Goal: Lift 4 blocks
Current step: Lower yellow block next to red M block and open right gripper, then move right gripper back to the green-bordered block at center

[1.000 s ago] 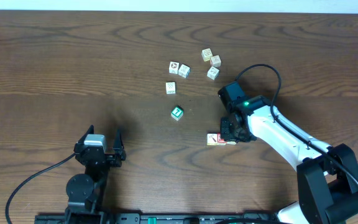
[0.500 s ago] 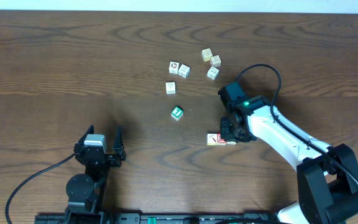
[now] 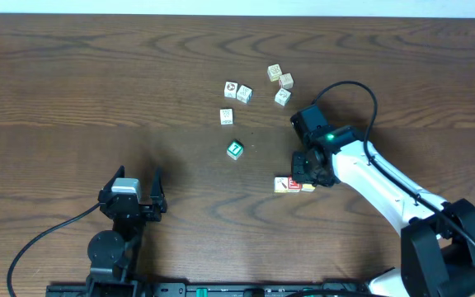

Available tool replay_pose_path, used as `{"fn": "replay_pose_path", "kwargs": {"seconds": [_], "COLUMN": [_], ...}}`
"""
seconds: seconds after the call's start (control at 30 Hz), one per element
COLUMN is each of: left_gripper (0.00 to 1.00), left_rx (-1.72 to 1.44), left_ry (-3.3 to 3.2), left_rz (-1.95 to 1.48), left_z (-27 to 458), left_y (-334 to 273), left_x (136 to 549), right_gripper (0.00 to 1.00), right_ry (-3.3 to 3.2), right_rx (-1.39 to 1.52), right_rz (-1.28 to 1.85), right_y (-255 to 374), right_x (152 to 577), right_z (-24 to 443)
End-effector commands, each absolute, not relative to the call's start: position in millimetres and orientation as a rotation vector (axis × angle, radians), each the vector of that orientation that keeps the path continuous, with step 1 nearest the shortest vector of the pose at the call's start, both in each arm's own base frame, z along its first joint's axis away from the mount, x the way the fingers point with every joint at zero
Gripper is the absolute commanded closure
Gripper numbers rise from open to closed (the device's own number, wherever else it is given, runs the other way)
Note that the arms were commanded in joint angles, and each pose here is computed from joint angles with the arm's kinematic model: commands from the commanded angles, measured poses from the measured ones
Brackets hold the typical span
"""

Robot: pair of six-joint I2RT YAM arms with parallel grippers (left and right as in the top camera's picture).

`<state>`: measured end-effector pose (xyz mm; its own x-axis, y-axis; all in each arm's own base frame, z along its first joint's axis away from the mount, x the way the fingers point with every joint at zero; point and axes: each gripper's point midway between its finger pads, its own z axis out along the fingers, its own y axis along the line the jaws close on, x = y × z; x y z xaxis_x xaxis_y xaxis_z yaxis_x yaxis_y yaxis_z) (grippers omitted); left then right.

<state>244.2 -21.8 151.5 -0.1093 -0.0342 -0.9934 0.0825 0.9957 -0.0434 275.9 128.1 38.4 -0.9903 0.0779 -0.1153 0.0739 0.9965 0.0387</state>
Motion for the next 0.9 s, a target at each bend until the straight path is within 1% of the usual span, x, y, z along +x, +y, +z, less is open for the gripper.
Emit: {"fn": "replay_pose_path", "kwargs": {"seconds": [0.0, 0.1, 0.2, 0.23, 0.33, 0.5, 0.67, 0.73, 0.87], "left_gripper": [0.27, 0.27, 0.27, 0.27, 0.27, 0.27, 0.27, 0.27, 0.27], "left_rx": [0.023, 0.023, 0.023, 0.023, 0.023, 0.023, 0.023, 0.023, 0.023], "left_ry": [1.729, 1.729, 1.729, 1.729, 1.729, 1.729, 1.729, 1.729, 1.729], "left_rz": [-0.088, -0.088, -0.088, -0.088, -0.088, -0.088, -0.088, -0.088, -0.088], "left_z": [136, 136, 136, 136, 136, 136, 136, 136, 136], "left_y": [-20, -20, -20, -20, -20, -20, -20, -20, -20], "left_x": [243, 243, 243, 243, 243, 243, 243, 243, 243], "right_gripper": [0.65, 0.66, 0.62, 0.59, 0.45, 0.41, 0.32, 0.28, 0.25], "right_ry": [2.991, 2.993, 2.965, 2.95, 2.888, 2.762, 2.659, 2.635, 2.616], "right_rx": [0.093, 0.091, 0.028, 0.002, -0.133, -0.194, -0.412, -0.482, -0.593], "right_rz": [0.091, 0.088, 0.107, 0.115, 0.176, 0.259, 0.392, 0.405, 0.397], "right_y": [138, 138, 144, 146, 159, 176, 204, 211, 223], "right_x": [281, 282, 292, 296, 312, 339, 353, 356, 358], "right_z": [51, 59, 74, 79, 97, 117, 121, 117, 104]}}
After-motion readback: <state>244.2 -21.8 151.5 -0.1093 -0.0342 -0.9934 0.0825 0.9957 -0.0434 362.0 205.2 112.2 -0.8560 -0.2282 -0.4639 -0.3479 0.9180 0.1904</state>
